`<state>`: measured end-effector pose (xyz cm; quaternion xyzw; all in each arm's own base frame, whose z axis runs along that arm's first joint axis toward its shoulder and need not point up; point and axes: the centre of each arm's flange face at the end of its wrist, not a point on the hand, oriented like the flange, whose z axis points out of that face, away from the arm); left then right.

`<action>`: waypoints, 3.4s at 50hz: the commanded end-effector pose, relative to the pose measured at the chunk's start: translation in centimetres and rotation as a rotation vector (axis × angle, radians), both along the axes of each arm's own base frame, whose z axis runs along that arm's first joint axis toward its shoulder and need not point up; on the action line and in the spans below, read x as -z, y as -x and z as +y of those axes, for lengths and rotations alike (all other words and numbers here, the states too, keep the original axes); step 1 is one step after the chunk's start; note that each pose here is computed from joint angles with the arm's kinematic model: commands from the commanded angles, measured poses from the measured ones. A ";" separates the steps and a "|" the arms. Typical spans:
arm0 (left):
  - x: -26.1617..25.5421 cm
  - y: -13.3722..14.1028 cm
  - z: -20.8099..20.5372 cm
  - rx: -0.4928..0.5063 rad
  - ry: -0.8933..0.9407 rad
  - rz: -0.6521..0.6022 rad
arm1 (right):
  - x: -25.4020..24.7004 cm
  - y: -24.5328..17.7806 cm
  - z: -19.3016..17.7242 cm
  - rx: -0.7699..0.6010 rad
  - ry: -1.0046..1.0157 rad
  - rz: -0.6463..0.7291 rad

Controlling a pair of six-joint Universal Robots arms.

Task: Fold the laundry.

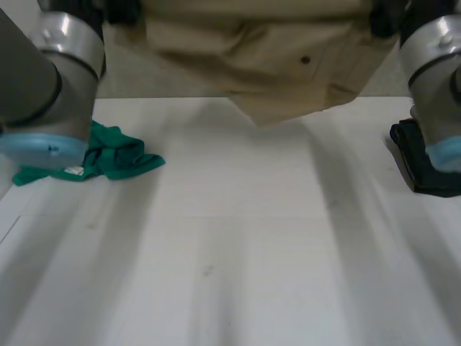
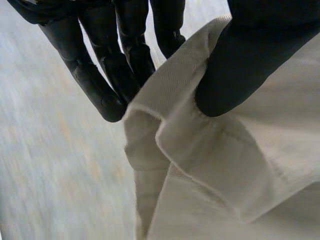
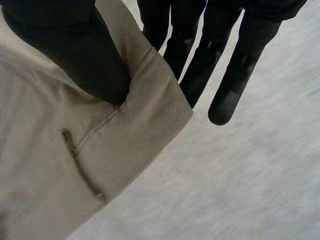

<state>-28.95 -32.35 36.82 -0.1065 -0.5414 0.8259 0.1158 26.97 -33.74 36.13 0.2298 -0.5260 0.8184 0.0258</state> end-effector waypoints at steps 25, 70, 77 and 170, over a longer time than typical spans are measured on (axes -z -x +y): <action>18.7 -1.8 5.1 0.035 -0.577 -0.382 | 18.9 1.5 5.1 -0.020 -0.708 0.377; 23.0 -0.1 4.9 0.131 -0.561 -0.700 | 23.0 2.6 4.2 -0.266 -0.417 0.521; 23.8 1.3 4.1 0.145 -0.548 -0.749 | 24.1 1.9 2.4 -0.231 -0.383 0.523; 15.6 -4.1 8.6 0.033 -0.638 -0.697 | 21.6 2.1 11.9 -0.207 -0.628 0.305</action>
